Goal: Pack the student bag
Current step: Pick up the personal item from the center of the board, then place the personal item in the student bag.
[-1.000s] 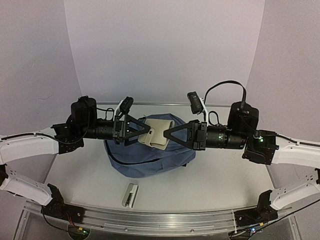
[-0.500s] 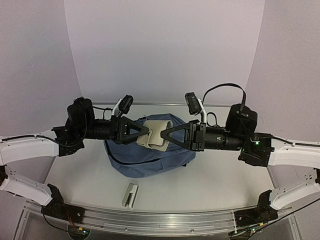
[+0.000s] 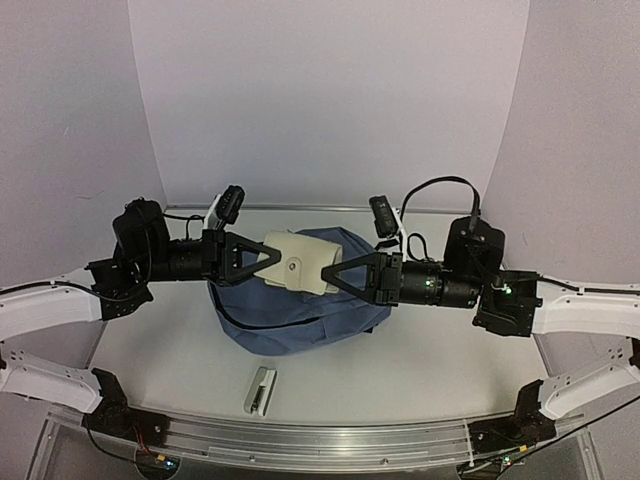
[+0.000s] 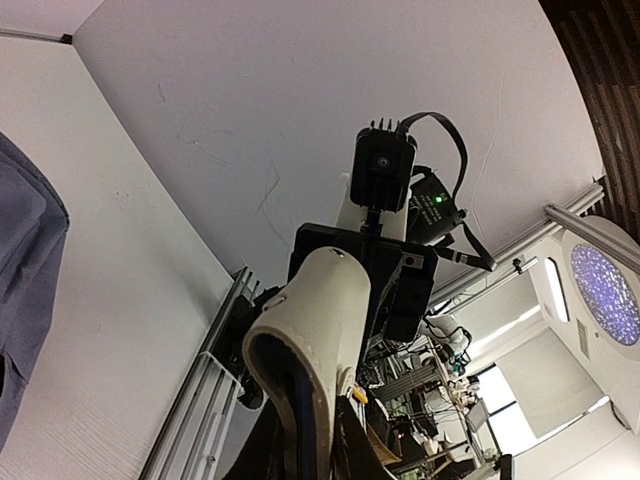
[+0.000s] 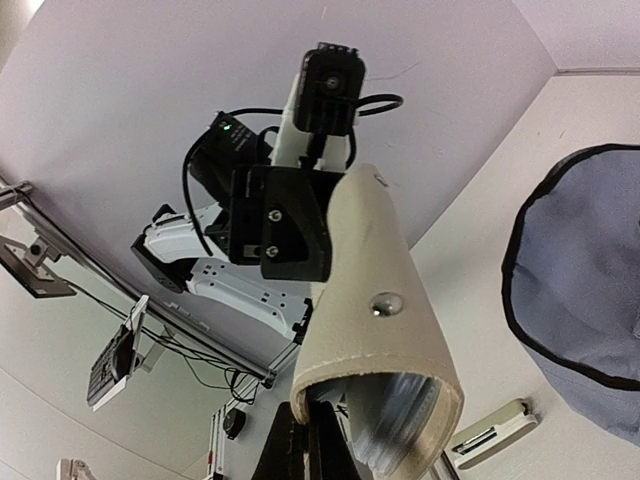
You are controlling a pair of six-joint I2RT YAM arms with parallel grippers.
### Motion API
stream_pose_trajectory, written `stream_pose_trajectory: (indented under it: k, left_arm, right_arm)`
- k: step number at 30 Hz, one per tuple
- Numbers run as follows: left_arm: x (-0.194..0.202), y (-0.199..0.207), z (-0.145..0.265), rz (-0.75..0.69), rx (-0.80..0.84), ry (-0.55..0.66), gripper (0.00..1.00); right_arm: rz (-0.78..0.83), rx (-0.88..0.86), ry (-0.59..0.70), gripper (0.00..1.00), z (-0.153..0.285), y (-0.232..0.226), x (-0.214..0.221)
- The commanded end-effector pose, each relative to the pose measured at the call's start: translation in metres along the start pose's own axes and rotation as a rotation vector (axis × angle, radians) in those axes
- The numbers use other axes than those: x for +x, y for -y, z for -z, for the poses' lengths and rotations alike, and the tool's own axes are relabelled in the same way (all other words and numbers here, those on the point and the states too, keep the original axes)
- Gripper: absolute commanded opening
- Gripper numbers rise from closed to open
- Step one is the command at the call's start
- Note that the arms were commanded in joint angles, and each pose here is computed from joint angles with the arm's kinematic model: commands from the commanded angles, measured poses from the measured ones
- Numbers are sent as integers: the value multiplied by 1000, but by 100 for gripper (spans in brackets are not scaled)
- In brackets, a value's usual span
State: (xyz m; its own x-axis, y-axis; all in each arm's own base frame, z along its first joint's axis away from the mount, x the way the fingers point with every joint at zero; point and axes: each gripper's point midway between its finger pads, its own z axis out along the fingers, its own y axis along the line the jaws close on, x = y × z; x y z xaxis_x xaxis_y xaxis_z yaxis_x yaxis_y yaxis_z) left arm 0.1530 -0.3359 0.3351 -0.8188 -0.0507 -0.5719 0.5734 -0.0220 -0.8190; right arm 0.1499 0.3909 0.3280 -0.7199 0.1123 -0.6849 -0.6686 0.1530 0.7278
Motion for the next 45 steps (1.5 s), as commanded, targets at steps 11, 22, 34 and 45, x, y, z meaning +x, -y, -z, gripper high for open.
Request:
stream_pose_trajectory:
  k: [11,22,34,45]
  left_arm:
    - [-32,-60,74,49,-598,329,0]
    - [-58,-99,109,191,-780,386,0]
    - [-82,-118,98,222,-760,382,0]
    - [-96,-123,81,233,-708,376,0]
  right_arm:
    - [101,491,73,79,3,75,-33]
    - [314,1116,-37,76,-8,172,-51]
    - [451,1289,-161,63,-48,224,-43]
    - [508,1362,-197,53,-55,243,-39]
